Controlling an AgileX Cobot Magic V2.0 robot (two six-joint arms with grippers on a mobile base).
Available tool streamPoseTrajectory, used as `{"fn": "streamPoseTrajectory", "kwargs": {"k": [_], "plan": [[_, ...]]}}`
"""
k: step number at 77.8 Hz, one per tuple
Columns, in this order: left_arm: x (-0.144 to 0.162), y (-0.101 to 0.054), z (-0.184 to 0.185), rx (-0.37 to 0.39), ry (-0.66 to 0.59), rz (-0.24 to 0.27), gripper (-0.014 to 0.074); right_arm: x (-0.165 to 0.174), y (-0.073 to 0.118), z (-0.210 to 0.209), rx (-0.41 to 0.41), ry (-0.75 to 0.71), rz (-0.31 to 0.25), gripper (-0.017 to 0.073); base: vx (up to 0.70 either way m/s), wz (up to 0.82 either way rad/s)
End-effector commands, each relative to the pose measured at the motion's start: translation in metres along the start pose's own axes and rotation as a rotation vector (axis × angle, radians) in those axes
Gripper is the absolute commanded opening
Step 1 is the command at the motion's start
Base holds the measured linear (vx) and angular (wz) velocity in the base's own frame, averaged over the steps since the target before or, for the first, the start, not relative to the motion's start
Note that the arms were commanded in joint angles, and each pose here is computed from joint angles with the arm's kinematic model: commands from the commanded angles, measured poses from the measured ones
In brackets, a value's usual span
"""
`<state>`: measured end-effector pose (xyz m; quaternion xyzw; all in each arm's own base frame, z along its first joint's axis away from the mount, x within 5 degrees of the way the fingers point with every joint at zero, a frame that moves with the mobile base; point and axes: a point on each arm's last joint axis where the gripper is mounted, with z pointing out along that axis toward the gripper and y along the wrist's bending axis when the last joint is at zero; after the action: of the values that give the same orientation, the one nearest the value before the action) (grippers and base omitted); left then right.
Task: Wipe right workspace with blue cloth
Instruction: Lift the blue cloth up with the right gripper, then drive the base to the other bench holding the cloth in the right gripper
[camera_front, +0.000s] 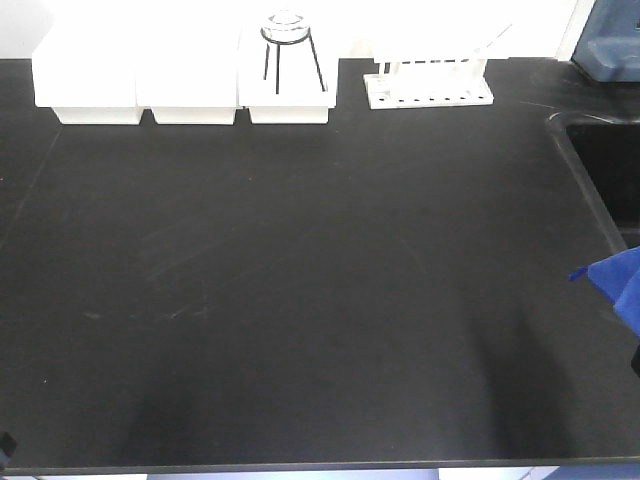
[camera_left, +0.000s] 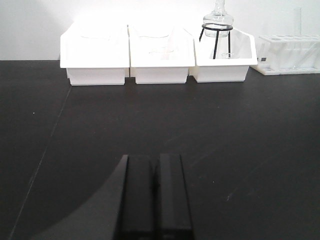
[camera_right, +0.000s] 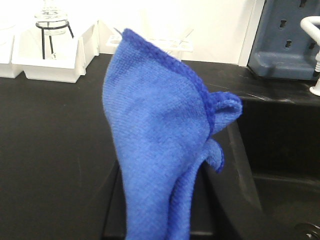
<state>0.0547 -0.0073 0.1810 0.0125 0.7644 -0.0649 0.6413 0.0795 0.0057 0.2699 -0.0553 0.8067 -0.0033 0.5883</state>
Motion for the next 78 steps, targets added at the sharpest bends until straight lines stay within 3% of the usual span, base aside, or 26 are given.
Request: {"fn": "streamPoseTrajectory", "kwargs": {"k": [1, 48, 78], "plan": [[-0.0158, -0.0006, -0.0034, 0.0, -0.115, -0.005, -0.0006, -0.0164, -0.0035, -0.0025, 0.033, -0.102, -0.005, -0.0001, -0.03, 0.0], [-0.0158, -0.0006, -0.0034, 0.0, -0.115, -0.005, -0.0006, -0.0164, -0.0035, -0.0025, 0.033, -0.102, -0.005, -0.0001, -0.13, -0.01], [-0.0158, -0.0006, -0.0034, 0.0, -0.115, -0.005, -0.0006, -0.0164, -0.0035, -0.0025, 0.033, -0.102, -0.005, -0.0001, -0.21, -0.27]]}}
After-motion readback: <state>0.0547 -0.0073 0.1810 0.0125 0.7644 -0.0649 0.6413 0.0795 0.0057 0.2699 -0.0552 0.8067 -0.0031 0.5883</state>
